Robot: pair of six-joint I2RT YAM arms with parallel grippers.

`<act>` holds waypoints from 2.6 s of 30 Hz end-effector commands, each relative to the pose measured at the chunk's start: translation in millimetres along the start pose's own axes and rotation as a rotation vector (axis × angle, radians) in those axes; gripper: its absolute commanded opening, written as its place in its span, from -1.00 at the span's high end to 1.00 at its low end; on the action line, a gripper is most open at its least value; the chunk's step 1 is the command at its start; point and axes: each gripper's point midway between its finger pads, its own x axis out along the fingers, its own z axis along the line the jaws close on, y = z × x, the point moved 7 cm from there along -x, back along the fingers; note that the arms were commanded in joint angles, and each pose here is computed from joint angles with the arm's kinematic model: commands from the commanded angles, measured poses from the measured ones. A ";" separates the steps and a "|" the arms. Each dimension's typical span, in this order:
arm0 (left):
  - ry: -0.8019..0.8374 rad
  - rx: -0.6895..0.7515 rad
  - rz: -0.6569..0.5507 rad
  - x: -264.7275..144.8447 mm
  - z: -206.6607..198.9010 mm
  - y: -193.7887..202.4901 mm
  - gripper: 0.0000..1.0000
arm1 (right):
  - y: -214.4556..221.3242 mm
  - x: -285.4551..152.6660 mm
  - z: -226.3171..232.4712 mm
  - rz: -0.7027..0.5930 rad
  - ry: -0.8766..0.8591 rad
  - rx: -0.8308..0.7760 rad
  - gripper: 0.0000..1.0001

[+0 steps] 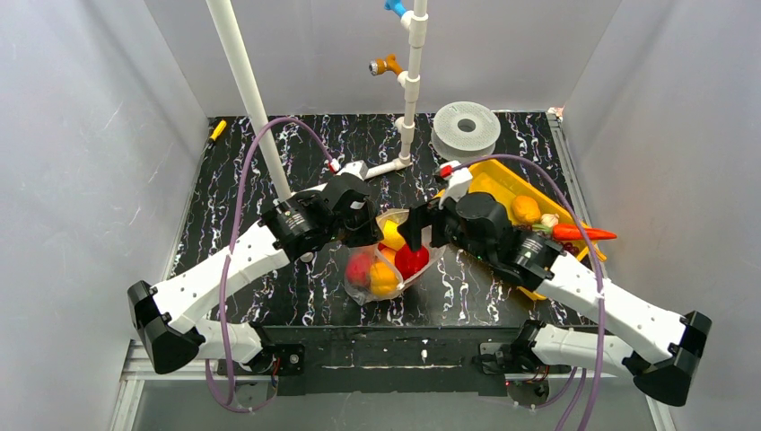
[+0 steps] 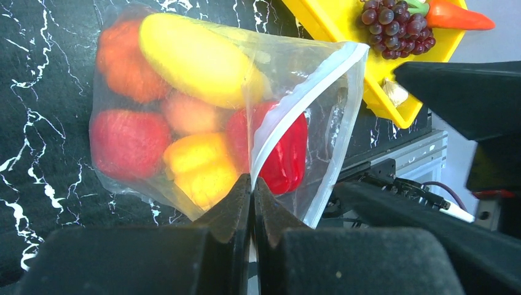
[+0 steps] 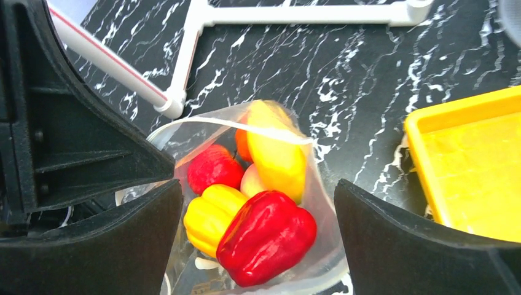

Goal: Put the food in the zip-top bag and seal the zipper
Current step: Place the fake vegetable in the zipper food storage bag, then pick up the fake vegetable from the bin.

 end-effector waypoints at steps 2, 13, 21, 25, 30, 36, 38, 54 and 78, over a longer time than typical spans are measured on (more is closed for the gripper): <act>0.022 -0.015 -0.046 -15.6 0.2 -6.9 1.00 | -30.2 -28.5 -16.4 -0.161 0.136 0.016 -0.97; 0.019 -0.023 -0.035 -13.6 3.7 -2.2 1.00 | -33.8 -69.7 -69.6 -0.341 0.463 0.107 -0.97; 0.027 -0.016 -0.032 -13.7 0.0 -4.4 1.00 | -21.1 -70.9 -105.1 -0.298 0.615 0.235 -0.97; 0.027 -0.012 -0.031 -12.1 -1.5 -5.7 1.00 | -9.8 -60.5 -137.4 -0.209 0.711 0.324 -0.97; 0.024 -0.010 -0.022 -10.5 -0.4 -3.7 1.00 | -1.7 -43.7 -182.6 -0.121 0.874 0.395 -0.97; 0.030 -0.014 -0.019 -10.2 -2.5 -4.5 1.00 | 8.7 -15.3 -229.7 0.037 1.049 0.535 -0.96; 0.024 -0.011 -0.021 -9.3 -1.7 -4.2 1.00 | 11.8 -0.9 -241.2 0.083 1.074 0.535 -0.95; -0.004 -0.023 0.002 -7.0 7.7 4.6 1.00 | 44.1 43.0 -326.8 0.381 1.412 0.445 -0.93; -0.011 -0.017 0.020 -3.5 2.8 2.2 1.00 | 71.1 56.0 -338.8 0.523 1.339 0.524 -0.86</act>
